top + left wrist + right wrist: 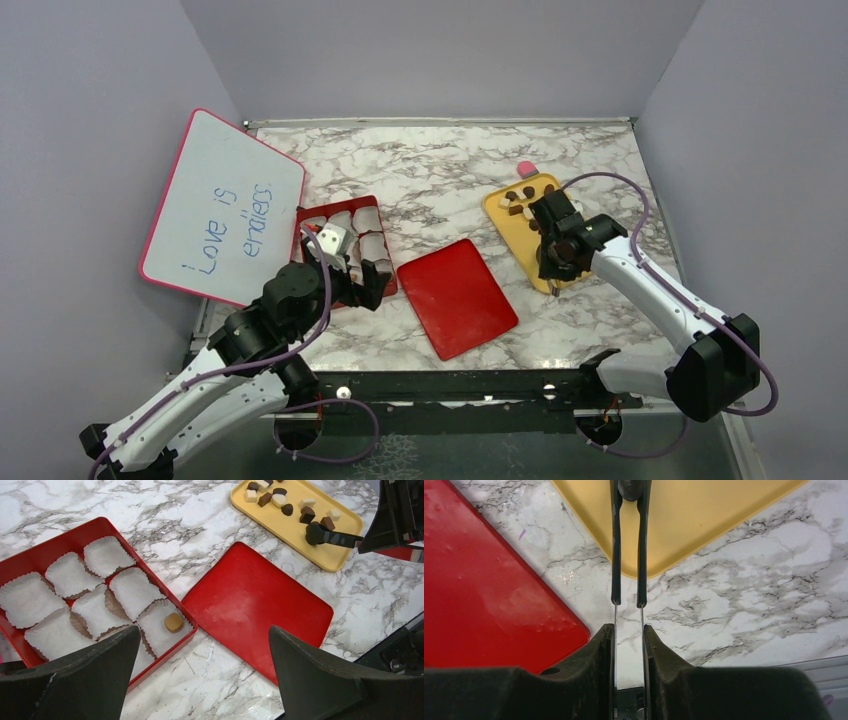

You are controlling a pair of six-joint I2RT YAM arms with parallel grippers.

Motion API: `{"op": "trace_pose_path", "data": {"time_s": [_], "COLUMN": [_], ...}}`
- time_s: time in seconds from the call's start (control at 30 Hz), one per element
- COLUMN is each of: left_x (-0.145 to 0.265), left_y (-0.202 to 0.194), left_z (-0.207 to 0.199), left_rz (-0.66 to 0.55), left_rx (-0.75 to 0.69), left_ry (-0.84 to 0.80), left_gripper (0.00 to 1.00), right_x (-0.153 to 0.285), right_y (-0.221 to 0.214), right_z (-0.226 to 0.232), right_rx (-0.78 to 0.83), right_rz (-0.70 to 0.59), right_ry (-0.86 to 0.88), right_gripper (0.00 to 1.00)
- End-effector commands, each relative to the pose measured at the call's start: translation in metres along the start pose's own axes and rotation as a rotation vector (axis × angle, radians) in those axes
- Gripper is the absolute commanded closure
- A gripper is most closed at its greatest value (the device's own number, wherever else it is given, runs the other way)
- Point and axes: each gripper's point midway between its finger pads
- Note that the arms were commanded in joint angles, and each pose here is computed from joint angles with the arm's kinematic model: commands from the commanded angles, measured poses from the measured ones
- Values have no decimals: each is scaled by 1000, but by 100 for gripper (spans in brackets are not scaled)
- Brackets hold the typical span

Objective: Pack the chocolate

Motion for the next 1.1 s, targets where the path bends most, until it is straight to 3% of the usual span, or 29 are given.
{"op": "trace_pose_path", "data": {"time_s": [0.0, 0.7, 1.07], "left_x": [5, 12, 16], "left_y": [11, 22, 57], "left_z": [10, 21, 16], "left_rz": [-60, -118, -161], "left_rx": [15, 52, 75], "left_ry": [46, 103, 115], "left_gripper": [1, 1, 1], "right_x": [7, 54, 96], "right_y": [11, 52, 69], "right_z": [10, 46, 96], "right_rx": [17, 180, 210], "right_rz": [-39, -219, -288], "right_ry": [71, 330, 616], "right_gripper": [76, 77, 78]}}
Point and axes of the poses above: each gripper's point midway between its finger pads, its own x axis back along the fingers, its own z axis along the line the jaws close on, y = z × x
